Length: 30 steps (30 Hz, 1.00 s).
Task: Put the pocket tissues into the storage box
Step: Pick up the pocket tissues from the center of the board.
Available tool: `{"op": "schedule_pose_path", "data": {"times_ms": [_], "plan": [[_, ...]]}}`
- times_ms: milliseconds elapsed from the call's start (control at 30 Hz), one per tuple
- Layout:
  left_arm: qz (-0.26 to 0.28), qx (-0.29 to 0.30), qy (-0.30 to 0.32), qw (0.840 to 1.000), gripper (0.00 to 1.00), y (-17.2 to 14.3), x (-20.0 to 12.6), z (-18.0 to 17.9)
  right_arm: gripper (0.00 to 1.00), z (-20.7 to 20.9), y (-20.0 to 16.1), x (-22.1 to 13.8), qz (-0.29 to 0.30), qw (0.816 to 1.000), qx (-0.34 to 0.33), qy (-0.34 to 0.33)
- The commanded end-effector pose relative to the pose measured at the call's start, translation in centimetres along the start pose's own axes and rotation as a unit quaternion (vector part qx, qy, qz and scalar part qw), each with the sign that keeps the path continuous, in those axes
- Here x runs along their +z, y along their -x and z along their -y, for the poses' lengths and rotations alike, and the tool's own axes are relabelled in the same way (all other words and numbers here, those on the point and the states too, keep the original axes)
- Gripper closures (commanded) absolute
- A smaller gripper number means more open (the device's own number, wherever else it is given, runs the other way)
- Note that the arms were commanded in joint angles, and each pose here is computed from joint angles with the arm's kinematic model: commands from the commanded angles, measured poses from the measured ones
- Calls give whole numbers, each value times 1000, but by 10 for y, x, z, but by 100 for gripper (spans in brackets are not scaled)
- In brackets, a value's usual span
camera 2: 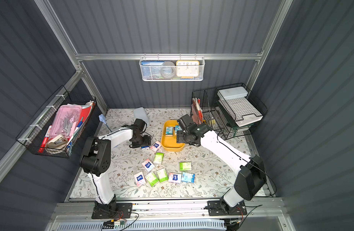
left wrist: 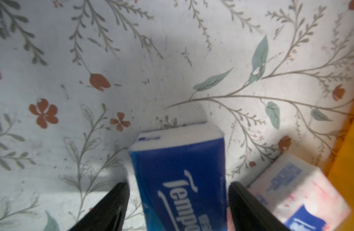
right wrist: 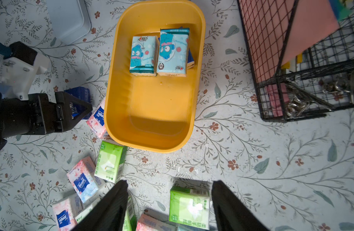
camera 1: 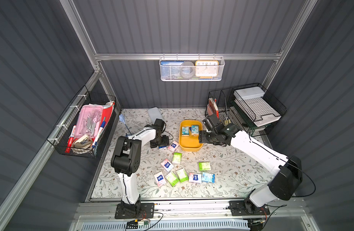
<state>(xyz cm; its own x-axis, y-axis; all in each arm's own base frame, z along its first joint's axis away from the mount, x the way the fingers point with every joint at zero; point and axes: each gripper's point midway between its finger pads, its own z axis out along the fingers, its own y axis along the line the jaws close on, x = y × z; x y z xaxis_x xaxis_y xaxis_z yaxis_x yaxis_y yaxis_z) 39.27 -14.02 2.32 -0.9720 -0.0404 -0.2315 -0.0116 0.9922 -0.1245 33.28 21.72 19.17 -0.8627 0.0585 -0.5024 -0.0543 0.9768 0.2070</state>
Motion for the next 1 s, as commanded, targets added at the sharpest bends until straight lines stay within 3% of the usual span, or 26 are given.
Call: {"op": "schedule_pose_path", "data": {"times_ms": [0, 133, 200, 333, 500, 633, 800, 967], "plan": [[-4, -8, 13, 1000, 24, 1, 10, -2, 29, 9, -5, -5, 0, 1000, -1, -16], [-3, -8, 21, 1000, 46, 0, 11, -4, 29, 10, -6, -6, -1, 1000, -3, -18], [0, -8, 25, 1000, 64, 1, 11, -5, 29, 10, -6, -5, -2, 1000, -4, -18], [-3, -6, 30, 1000, 75, 1, 9, -7, 29, 10, -6, -5, -2, 1000, -3, -18], [12, -5, 26, 1000, 74, 13, -11, -1, 29, 15, -2, -9, 10, 1000, -4, -27], [54, 3, 6, 999, 72, 41, -52, 18, 29, 27, -1, -10, 20, 999, 8, -36], [88, 25, -22, 996, 71, 62, -95, 52, 29, 48, -5, -8, 34, 998, 34, -42], [101, 63, -46, 992, 70, 74, -110, 101, 29, 69, -9, -8, 37, 996, 60, -51]]}}
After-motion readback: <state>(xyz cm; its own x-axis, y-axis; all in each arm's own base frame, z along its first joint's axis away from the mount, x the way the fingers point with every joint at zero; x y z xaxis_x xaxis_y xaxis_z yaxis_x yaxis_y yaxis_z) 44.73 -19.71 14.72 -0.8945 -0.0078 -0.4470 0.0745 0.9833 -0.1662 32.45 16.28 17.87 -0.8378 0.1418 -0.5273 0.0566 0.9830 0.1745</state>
